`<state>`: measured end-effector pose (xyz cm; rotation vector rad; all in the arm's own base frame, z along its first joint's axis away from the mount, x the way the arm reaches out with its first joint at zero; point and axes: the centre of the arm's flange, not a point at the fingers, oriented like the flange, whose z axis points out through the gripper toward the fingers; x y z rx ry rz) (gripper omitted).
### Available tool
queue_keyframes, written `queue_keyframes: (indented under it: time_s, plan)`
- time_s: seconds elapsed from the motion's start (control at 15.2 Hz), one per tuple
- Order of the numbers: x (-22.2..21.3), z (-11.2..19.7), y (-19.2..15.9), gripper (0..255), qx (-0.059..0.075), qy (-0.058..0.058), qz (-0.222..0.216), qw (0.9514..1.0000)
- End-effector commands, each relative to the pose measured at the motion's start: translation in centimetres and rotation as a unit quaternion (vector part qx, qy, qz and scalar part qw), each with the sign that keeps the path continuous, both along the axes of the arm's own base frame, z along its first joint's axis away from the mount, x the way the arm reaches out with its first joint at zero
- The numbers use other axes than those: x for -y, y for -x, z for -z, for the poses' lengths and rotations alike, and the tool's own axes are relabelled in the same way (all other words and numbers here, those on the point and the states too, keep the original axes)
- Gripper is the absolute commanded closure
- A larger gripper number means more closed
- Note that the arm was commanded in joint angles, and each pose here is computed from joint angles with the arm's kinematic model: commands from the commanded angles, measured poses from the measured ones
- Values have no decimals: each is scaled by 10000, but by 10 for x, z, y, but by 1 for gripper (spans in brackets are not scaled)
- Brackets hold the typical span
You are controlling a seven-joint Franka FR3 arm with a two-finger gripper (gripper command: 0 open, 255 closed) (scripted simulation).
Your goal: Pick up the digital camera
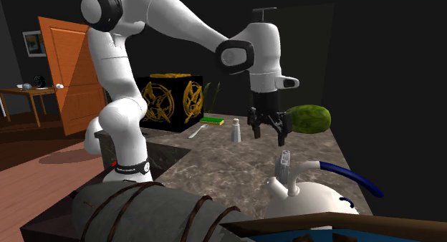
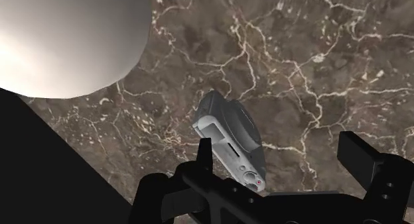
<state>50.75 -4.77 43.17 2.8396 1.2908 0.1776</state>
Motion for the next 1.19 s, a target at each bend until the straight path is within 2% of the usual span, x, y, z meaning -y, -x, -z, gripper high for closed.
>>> queue_keyframes:
  time_s: [0.0,0.26,0.86,0.92,1.12]
  plan:
    - [-5,13,-18,0,45,-58,-438,9990]
    - [-22,39,-54,0,119,-170,-1214,9924]
    - [-22,79,-54,0,119,-170,-1214,9924]
    - [-22,79,-53,255,119,-169,-1214,9924]
    - [-22,79,-53,255,119,-169,-1214,9924]
